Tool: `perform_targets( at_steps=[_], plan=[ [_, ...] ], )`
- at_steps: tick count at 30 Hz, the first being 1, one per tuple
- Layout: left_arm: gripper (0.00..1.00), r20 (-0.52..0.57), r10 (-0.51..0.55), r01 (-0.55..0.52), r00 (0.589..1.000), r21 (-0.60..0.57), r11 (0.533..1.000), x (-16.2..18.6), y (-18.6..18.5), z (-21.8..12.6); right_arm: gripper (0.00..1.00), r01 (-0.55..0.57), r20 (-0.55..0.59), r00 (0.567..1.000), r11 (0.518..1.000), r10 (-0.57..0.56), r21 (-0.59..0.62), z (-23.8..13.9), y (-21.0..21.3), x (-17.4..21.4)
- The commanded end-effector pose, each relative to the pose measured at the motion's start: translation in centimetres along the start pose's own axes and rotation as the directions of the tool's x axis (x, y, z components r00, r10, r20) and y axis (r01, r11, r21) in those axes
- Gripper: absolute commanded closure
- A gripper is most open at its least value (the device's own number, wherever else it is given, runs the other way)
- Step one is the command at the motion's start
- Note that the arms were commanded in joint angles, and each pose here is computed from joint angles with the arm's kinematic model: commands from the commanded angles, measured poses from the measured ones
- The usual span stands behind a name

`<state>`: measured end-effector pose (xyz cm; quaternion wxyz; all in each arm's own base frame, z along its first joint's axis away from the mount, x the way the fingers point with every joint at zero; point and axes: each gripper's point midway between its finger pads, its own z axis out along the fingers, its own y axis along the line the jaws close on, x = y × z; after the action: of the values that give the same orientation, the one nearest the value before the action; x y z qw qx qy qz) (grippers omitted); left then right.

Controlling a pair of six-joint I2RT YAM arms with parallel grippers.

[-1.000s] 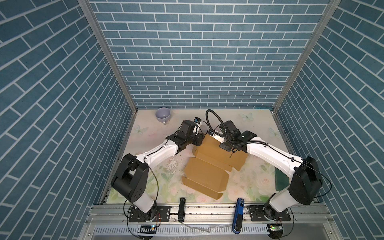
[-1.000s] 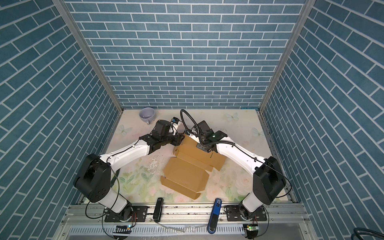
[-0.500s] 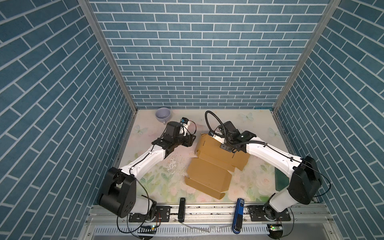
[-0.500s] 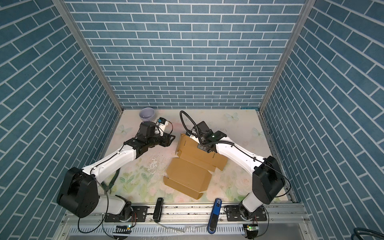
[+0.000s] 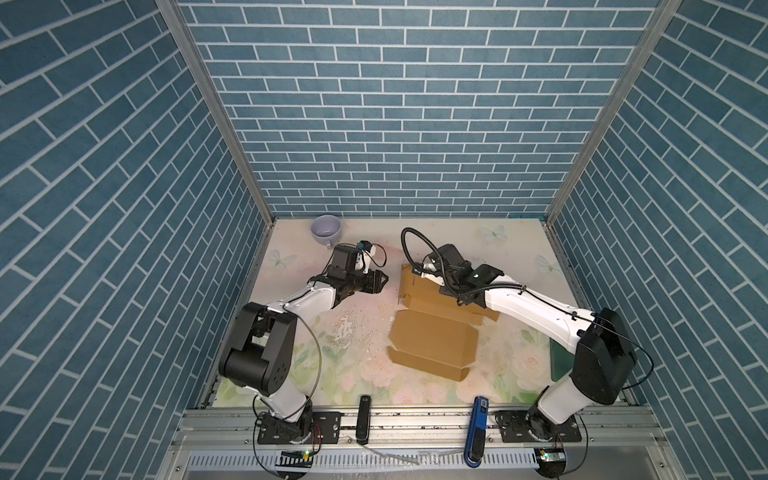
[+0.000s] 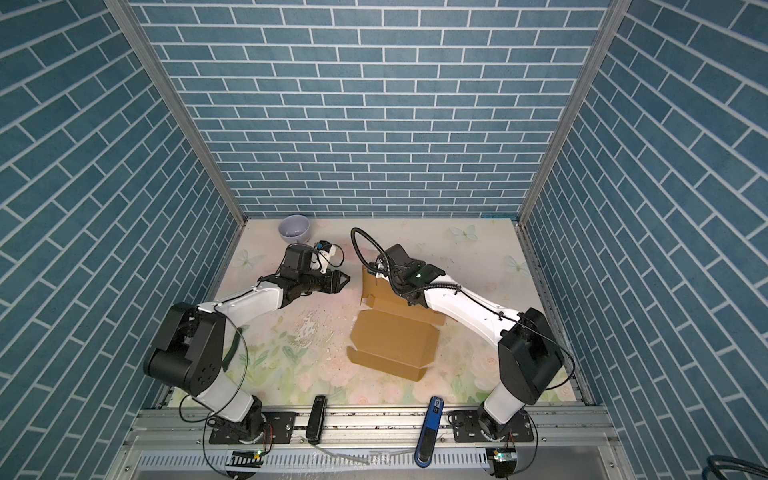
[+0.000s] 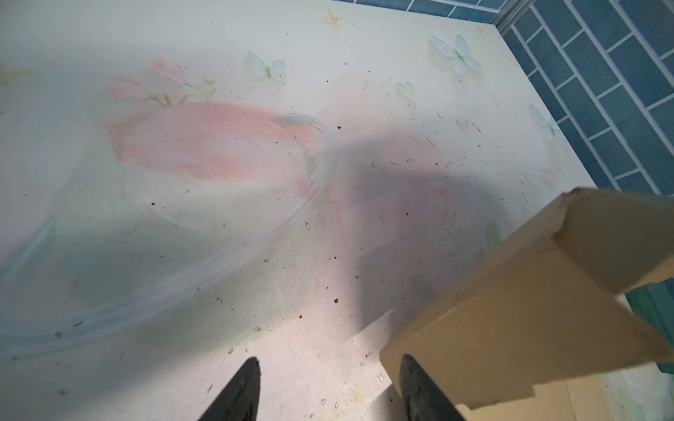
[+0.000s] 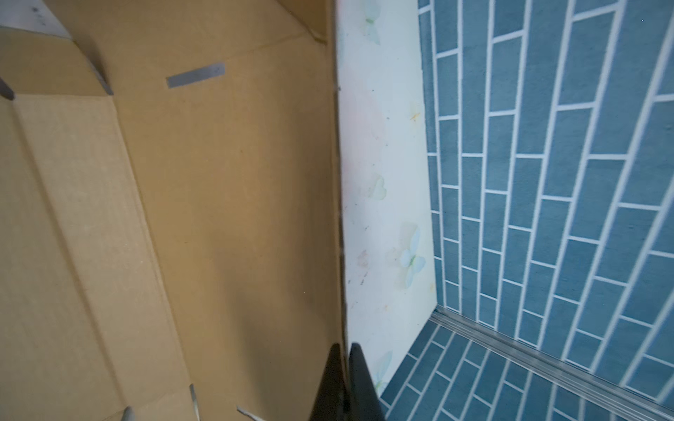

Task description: Fold the paper box

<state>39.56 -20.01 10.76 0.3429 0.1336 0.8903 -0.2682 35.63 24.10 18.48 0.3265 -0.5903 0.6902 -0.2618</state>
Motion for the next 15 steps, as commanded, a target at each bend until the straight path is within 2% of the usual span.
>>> perform_targets(
  at_steps=[1, 4, 10, 15],
  plan=[
    [0.38, 0.059, 0.009, -0.012, 0.998, 0.047, 0.999, -2.1, -0.7, 0.5, 1.0, 0.067, 0.005, 0.998, 0.985, -0.069, 0.158, -0.3, -2.5, -1.2],
    [0.38, 0.058, 0.004, -0.008, 0.998, 0.057, 0.998, -1.9, -0.5, 1.3, 1.0, 0.093, 0.015, 0.995, 0.974, -0.099, 0.206, -0.1, -2.5, -1.6],
    [0.36, 0.076, 0.007, -0.013, 0.997, 0.073, 0.997, -1.7, -0.3, 2.2, 1.0, 0.067, 0.04, 0.996, 0.965, -0.08, 0.255, 0.4, -2.0, -2.1],
    [0.36, 0.072, 0.021, -0.026, 0.997, 0.059, 0.998, -1.3, 0.2, 2.8, 1.0, 0.079, 0.04, 0.995, 0.965, -0.092, 0.249, 1.2, -0.6, -2.2]
  ],
)
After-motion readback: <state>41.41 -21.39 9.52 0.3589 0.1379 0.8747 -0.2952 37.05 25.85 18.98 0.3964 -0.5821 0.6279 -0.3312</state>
